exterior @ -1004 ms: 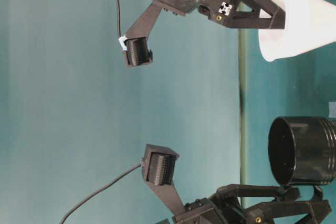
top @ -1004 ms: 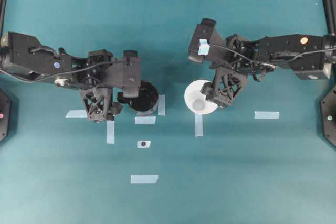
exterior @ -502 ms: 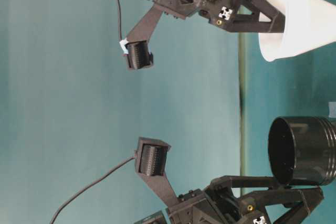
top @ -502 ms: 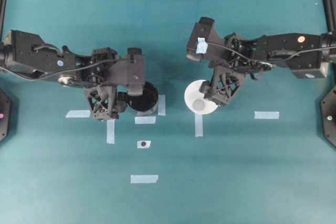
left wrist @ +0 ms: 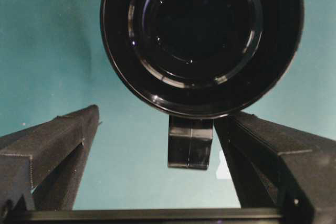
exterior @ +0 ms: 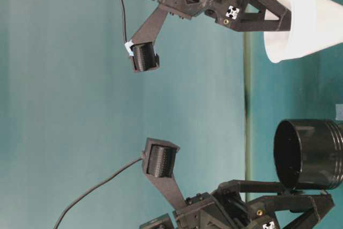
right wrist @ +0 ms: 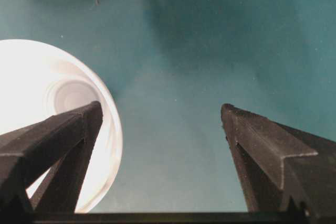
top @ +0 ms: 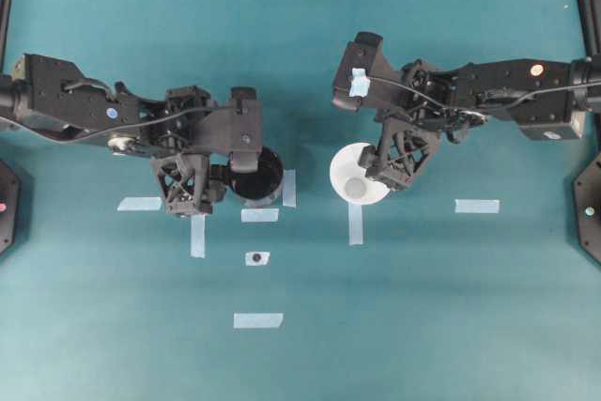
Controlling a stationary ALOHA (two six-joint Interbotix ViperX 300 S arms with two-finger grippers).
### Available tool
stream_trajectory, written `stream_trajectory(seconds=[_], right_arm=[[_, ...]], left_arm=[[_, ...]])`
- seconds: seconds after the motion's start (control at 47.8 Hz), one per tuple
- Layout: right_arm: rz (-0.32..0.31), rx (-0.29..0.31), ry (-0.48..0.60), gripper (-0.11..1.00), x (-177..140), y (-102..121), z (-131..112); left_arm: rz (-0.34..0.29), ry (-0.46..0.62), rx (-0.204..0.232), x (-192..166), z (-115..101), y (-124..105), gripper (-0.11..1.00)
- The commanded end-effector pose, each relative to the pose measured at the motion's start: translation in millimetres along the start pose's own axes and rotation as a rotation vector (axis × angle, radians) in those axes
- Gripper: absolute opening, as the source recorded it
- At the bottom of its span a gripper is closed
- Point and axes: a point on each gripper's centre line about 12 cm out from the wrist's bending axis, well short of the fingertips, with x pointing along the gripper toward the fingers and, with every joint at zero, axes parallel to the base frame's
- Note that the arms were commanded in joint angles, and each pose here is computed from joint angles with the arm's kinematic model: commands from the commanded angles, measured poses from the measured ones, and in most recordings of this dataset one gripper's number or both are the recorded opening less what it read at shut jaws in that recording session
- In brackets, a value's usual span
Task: Holding the cup holder with the left arm, the right arm places the cup into the cup holder.
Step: 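Close left gripper on black holder rim, right gripper on white cup rim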
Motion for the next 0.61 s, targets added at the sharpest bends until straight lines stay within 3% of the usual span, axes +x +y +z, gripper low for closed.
stream_trajectory(seconds=[0.0, 0.586], right_arm=[[0.002, -0.003, -0.037, 0.95, -7.8, 0.2, 11.5], [0.001, 0.01, -0.006, 0.91, -7.1, 0.3, 9.4]], left_arm=[[0.008, -0.036, 0.0, -6.3, 10.8, 2.8, 0.97], [0.008, -0.033, -0.002, -4.3, 12.1, 3.5, 0.92]])
